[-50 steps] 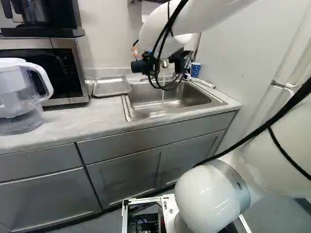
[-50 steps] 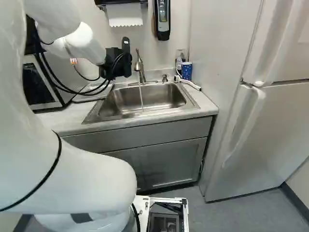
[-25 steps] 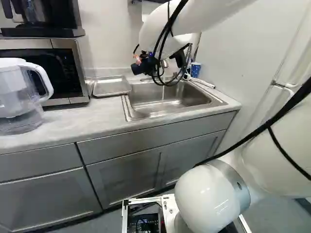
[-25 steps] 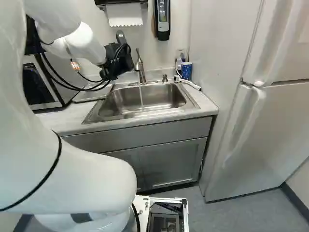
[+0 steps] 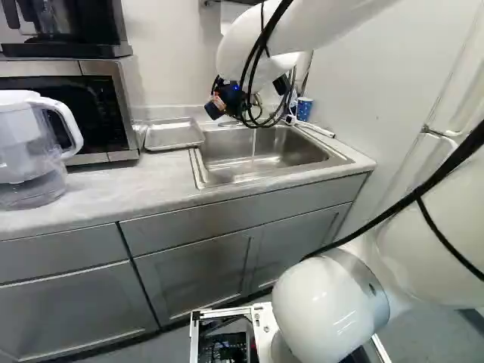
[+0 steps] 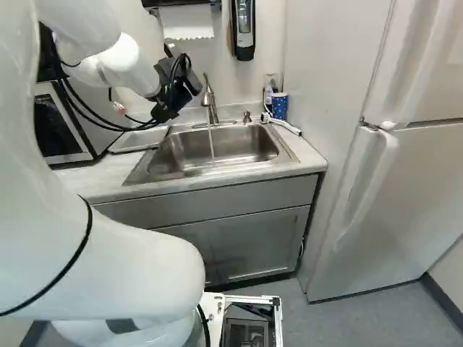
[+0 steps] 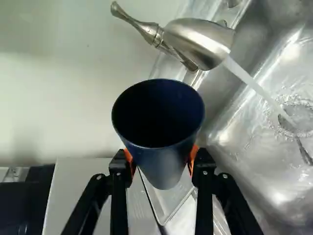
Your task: Rinse the cup and place it in the tray
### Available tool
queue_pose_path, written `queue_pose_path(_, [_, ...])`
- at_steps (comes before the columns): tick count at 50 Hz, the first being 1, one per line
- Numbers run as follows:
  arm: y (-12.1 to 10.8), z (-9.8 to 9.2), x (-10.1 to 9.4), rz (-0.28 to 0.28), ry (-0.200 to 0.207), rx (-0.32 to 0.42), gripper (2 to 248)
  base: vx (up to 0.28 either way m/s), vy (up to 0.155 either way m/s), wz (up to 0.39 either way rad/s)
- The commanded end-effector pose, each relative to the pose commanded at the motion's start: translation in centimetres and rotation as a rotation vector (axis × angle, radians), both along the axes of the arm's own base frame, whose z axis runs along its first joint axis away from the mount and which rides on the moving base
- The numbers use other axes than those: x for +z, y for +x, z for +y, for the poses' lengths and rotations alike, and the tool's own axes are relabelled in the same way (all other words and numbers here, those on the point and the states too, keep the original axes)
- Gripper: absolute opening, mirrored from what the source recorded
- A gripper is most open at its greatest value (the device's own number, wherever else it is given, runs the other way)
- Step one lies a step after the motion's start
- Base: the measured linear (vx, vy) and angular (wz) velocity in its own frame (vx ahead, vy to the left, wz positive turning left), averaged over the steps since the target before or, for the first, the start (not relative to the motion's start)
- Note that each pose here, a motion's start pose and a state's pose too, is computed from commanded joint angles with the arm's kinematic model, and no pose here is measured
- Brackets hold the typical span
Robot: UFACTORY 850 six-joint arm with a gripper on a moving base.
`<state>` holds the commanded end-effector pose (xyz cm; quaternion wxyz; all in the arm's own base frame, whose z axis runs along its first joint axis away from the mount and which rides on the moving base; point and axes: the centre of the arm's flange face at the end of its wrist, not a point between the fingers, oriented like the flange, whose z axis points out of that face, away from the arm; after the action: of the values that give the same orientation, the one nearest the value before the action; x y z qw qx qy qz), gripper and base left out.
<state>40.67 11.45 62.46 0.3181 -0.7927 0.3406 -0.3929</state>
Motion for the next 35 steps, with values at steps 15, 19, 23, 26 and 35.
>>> queue_pose_path(15, [0.0, 0.0, 0.0, -0.037, -0.132, 0.077, 123, 0.0, 0.0, 0.0])
queue_pose_path(19, [0.0, 0.0, 0.0, -0.047, -0.168, 0.098, 123, 0.0, 0.0, 0.0])
queue_pose_path(23, [0.0, 0.0, 0.0, -0.057, -0.203, 0.118, 123, 0.0, 0.0, 0.0])
queue_pose_path(26, [0.0, 0.0, 0.0, -0.065, -0.229, 0.134, 123, 0.0, 0.0, 0.0])
queue_pose_path(35, [0.0, 0.0, 0.0, -0.087, -0.309, 0.18, 123, 0.0, 0.0, 0.0])
